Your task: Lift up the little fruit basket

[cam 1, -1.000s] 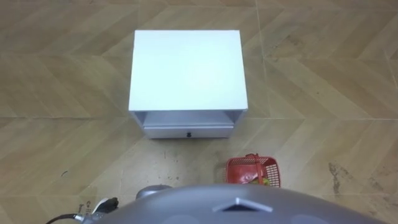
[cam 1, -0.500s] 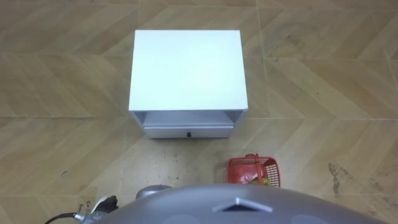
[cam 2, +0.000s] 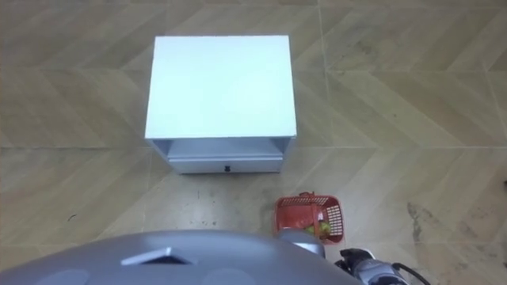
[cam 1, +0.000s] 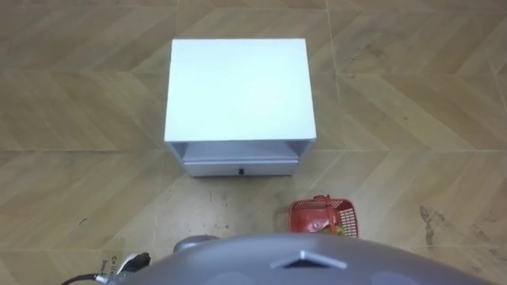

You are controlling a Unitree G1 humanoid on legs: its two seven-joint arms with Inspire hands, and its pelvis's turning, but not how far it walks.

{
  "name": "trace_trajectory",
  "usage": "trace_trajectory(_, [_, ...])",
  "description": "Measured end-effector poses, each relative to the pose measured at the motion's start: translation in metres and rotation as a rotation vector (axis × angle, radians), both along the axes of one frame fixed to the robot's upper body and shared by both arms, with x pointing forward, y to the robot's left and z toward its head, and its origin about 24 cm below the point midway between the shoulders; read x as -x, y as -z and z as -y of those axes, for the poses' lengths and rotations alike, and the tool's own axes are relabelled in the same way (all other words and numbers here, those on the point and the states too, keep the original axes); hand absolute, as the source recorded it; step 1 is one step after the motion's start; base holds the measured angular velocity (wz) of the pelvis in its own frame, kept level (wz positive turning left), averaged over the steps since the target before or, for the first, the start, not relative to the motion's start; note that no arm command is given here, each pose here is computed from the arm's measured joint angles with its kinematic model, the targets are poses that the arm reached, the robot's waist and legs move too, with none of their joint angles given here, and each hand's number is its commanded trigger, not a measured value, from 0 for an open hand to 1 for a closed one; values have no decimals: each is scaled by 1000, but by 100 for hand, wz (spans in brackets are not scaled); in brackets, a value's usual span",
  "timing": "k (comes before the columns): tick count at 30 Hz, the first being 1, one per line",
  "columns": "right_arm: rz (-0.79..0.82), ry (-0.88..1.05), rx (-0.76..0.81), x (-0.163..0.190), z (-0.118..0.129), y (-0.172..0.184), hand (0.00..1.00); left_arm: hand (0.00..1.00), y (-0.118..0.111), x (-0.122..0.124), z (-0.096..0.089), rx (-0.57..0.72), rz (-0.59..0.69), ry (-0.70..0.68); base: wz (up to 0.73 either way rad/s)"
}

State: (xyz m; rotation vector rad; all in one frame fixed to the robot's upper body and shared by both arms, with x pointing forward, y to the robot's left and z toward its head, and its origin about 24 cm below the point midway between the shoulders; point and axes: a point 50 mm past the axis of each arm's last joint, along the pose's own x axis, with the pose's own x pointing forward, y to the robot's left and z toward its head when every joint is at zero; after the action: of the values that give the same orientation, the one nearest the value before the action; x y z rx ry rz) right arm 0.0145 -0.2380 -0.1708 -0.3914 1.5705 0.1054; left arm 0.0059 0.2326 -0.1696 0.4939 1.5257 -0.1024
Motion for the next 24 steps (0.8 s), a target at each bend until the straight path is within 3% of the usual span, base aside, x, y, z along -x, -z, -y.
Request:
trace_trajectory(5, [47,-22,25,-18,6,-3,0,0,-1,-8,-5,6,19,-19,-27])
trace_trajectory(9, [80,16,46,-25,10,-4,0,0,-4,-25,-14,-3,96,-52,34])
trace_trajectory(11, [93,40,59,-26,11,-5,0,0,-5,-19,-20,-18,85,-59,21])
trace_trajectory(14, [203,47,71,-58,14,-10,0,0,-6,-18,-23,-28,75,-65,-11])
trace_trajectory(17, [297,57,53,-87,11,-15,0,0,-8,-36,-25,-27,130,-95,-4])
trace_trajectory(19, [373,61,17,-112,2,-20,0,0,-13,-64,-31,-54,207,-107,10])
trace_trajectory(24, [437,136,-16,-131,-1,-25,0,0,-16,-92,-26,-27,298,-123,4])
